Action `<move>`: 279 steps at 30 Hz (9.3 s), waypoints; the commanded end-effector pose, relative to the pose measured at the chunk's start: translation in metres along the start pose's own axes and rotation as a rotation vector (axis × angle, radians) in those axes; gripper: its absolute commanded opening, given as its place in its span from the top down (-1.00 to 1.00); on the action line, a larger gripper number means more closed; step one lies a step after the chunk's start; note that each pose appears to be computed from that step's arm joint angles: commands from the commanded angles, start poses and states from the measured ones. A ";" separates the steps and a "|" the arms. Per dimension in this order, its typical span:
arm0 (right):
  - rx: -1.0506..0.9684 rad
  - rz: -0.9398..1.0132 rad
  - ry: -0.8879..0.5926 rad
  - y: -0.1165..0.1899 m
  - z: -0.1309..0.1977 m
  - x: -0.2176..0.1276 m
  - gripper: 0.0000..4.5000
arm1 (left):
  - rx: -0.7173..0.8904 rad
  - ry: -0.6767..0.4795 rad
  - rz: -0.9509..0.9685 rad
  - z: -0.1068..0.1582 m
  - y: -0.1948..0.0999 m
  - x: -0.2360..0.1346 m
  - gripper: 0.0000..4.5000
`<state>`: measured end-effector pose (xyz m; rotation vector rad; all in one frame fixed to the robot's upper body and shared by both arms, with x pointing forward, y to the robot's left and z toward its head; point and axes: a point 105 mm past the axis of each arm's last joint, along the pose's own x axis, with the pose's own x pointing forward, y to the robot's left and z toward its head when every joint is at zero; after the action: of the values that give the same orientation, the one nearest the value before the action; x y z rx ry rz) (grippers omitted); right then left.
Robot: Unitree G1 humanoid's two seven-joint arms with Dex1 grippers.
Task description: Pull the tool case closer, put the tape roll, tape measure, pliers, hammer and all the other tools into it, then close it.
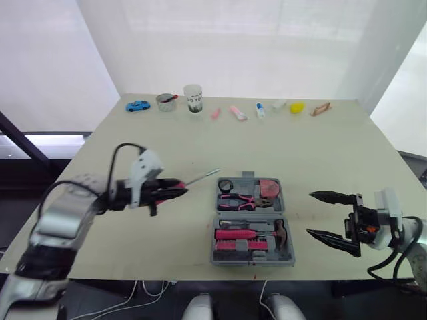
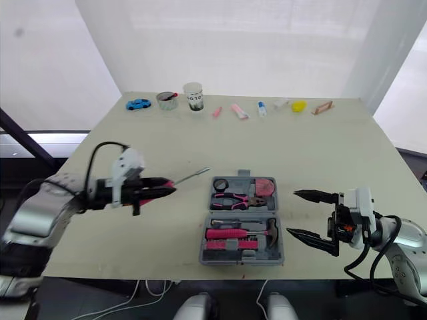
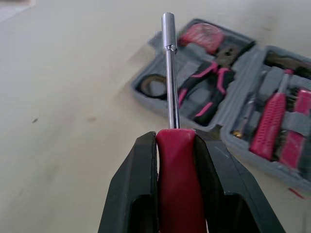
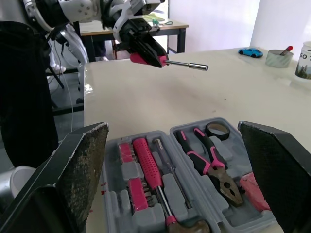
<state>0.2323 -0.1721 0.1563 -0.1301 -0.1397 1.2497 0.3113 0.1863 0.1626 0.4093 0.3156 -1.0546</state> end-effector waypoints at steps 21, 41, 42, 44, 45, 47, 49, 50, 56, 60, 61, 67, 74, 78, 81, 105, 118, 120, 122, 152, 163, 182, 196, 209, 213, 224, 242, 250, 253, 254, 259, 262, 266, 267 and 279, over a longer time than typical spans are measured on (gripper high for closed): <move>-0.014 -0.057 0.102 -0.012 -0.013 -0.037 -1.00 | 0.125 0.242 -0.495 0.015 -0.106 0.109 0.74; 0.053 -0.026 0.150 -0.004 -0.030 -0.048 -1.00 | 0.126 0.393 -0.481 -0.013 -0.145 0.133 0.74; 0.053 -0.027 0.151 -0.004 -0.030 -0.049 -1.00 | 0.119 0.397 -0.484 -0.014 -0.146 0.133 0.74; 0.053 -0.028 0.153 -0.004 -0.030 -0.049 -1.00 | 0.119 0.400 -0.481 -0.014 -0.146 0.134 0.74; 0.053 -0.029 0.154 -0.004 -0.030 -0.050 -1.00 | 0.120 0.402 -0.478 -0.014 -0.145 0.135 0.74; 0.051 -0.033 0.153 -0.004 -0.030 -0.050 -1.00 | 0.120 0.409 -0.471 -0.015 -0.144 0.137 0.74; 0.050 -0.037 0.151 -0.004 -0.030 -0.050 -1.00 | 0.112 0.419 -0.479 -0.017 -0.146 0.138 0.74; 0.050 -0.038 0.152 -0.004 -0.030 -0.050 -1.00 | 0.114 0.418 -0.483 -0.016 -0.147 0.138 0.74; 0.050 -0.044 0.154 -0.002 -0.030 -0.051 -1.00 | 0.104 0.419 -0.509 -0.016 -0.151 0.141 0.74; 0.050 -0.049 0.156 -0.001 -0.030 -0.052 -1.00 | 0.099 0.416 -0.494 -0.016 -0.149 0.141 -0.08; 0.050 -0.049 0.156 -0.001 -0.030 -0.052 -1.00 | 0.095 0.412 -0.491 -0.016 -0.149 0.140 -0.28; 0.050 -0.050 0.157 0.000 -0.032 -0.053 -1.00 | 0.080 0.379 -0.486 -0.007 -0.145 0.136 -0.97; 0.046 -0.050 0.158 -0.001 -0.032 -0.053 -1.00 | 0.065 0.265 -0.491 0.018 -0.132 0.126 -0.97; 0.045 -0.060 0.146 -0.001 -0.032 -0.052 -1.00 | 0.086 0.033 -0.441 0.037 -0.115 0.119 -0.87; 0.045 -0.060 0.142 -0.001 -0.033 -0.050 -1.00 | 0.073 -0.056 -0.494 0.035 -0.119 0.113 -0.44; 0.026 -0.076 0.146 -0.001 -0.031 -0.050 -1.00 | 0.144 0.034 -0.591 -0.054 -0.143 0.131 0.98; 0.030 -0.084 0.137 -0.003 -0.029 -0.051 -1.00 | 0.005 -0.052 -0.558 -0.052 -0.138 0.136 0.98; 0.036 -0.097 0.128 -0.004 -0.030 -0.051 -1.00 | -0.037 -0.182 -0.545 -0.024 -0.133 0.131 0.98; 0.042 -0.137 0.109 -0.006 -0.031 -0.051 -1.00 | -0.072 -0.281 -0.482 0.002 -0.119 0.123 0.98; 0.099 -0.744 0.192 -0.007 -0.060 -0.109 -1.00 | -0.437 -0.158 0.604 -0.122 -0.018 -0.096 -0.99; 0.085 -0.721 0.270 -0.012 -0.072 -0.096 -1.00 | -0.385 -0.130 0.560 -0.123 -0.015 -0.078 -0.99; 0.089 -0.296 0.425 -0.048 -0.105 -0.011 0.99 | -0.262 -0.105 0.071 -0.114 -0.015 0.026 1.00; -0.002 -0.136 0.483 -0.058 -0.128 0.030 0.99 | -0.186 -0.048 -0.130 -0.110 -0.016 0.061 1.00; -0.024 -0.102 0.469 -0.061 -0.135 0.047 0.99 | -0.165 -0.018 -0.188 -0.110 -0.020 0.079 1.00; -0.028 -0.096 0.464 -0.060 -0.136 0.048 0.99 | -0.164 -0.017 -0.191 -0.110 -0.020 0.081 1.00; -0.026 -0.088 0.463 -0.059 -0.137 0.050 0.99 | -0.161 -0.002 -0.209 -0.109 -0.023 0.091 1.00; 0.000 -0.043 0.447 -0.048 -0.138 0.052 0.99 | -0.137 0.029 -0.347 -0.109 -0.046 0.106 1.00; 0.033 -0.001 0.460 -0.039 -0.140 0.050 0.99 | -0.150 0.036 -0.387 -0.110 -0.054 0.106 1.00; 0.046 0.011 0.463 -0.037 -0.141 0.049 0.99 | -0.157 0.043 -0.397 -0.111 -0.056 0.105 1.00; 0.056 0.020 0.464 -0.034 -0.141 0.049 0.99 | -0.161 0.047 -0.405 -0.113 -0.058 0.104 1.00; 0.078 0.035 0.468 -0.029 -0.143 0.049 0.99 | -0.170 0.053 -0.419 -0.115 -0.062 0.101 1.00; 0.085 0.040 0.470 -0.026 -0.144 0.048 0.99 | -0.174 0.055 -0.422 -0.116 -0.062 0.098 1.00; 0.090 0.052 0.469 -0.024 -0.144 0.049 0.99 | -0.184 0.058 -0.417 -0.117 -0.061 0.096 1.00; 0.091 0.053 0.469 -0.024 -0.144 0.049 0.99 | -0.185 0.058 -0.416 -0.117 -0.061 0.095 1.00; 0.071 0.028 0.488 -0.028 -0.144 0.046 0.99 | -0.170 0.068 -0.384 -0.119 -0.058 0.093 1.00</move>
<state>0.3028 -0.1477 0.0207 -0.3533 0.3423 1.1761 0.3089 0.1473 0.0227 0.2301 0.4906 -1.3468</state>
